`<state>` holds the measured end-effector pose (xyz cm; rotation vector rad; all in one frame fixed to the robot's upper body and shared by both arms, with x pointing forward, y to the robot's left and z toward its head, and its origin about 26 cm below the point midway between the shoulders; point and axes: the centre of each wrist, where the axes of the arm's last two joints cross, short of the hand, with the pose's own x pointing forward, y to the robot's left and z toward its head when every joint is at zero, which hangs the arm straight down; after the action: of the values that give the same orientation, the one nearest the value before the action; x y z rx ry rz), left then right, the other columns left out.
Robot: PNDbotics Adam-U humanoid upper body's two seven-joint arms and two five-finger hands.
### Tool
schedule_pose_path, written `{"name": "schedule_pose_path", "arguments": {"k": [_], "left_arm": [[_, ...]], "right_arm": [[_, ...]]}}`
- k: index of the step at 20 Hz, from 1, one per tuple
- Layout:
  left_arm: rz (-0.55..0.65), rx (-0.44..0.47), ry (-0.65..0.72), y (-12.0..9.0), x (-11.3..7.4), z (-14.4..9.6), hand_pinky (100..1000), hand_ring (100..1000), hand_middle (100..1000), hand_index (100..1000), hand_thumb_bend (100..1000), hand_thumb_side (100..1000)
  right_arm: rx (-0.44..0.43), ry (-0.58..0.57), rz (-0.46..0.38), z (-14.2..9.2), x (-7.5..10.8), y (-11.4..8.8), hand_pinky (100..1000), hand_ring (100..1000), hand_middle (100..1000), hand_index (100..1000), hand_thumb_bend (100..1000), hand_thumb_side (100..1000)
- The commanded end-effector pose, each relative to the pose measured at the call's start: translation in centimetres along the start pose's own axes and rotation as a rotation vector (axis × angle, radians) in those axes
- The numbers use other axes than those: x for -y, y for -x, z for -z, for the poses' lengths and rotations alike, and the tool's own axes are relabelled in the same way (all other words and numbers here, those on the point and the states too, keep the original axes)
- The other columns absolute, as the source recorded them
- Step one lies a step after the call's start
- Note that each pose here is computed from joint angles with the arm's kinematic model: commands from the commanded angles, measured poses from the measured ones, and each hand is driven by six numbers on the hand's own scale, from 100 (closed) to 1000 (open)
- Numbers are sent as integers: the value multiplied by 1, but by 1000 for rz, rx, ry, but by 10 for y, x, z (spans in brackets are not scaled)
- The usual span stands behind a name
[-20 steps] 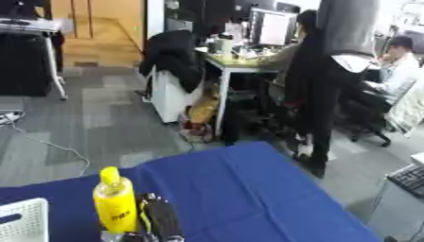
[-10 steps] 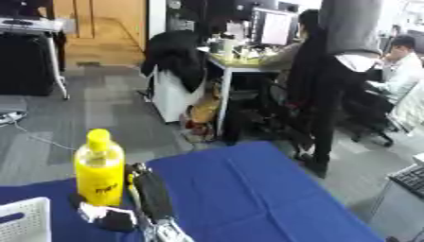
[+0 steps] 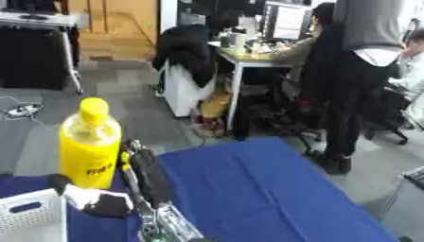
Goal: Pick up objects on the table and place them in the box.
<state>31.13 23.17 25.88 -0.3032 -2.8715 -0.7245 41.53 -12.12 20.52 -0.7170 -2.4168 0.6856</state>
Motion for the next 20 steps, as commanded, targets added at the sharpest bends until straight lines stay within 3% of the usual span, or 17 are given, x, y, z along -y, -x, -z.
{"name": "schedule_pose_path", "arguments": {"k": [1, 9, 14, 20], "left_arm": [[71, 38, 8, -6, -8, 11, 707, 630, 855, 873, 258, 878], [265, -34, -18, -7, -11, 19, 721, 638, 865, 880, 247, 896], [319, -66, -3, -6, -7, 27, 719, 636, 868, 879, 247, 898], [315, -37, -9, -7, -4, 40, 718, 634, 871, 878, 249, 902]], "right_arm": [[61, -18, 52, 10, 2, -13, 100, 100, 100, 283, 100, 808], [106, -72, 200, 8, -11, -25, 100, 100, 100, 287, 100, 818], [122, -102, 223, 7, -18, -26, 100, 100, 100, 286, 100, 825], [139, -116, 219, 11, -17, -24, 100, 100, 100, 284, 100, 831]]}}
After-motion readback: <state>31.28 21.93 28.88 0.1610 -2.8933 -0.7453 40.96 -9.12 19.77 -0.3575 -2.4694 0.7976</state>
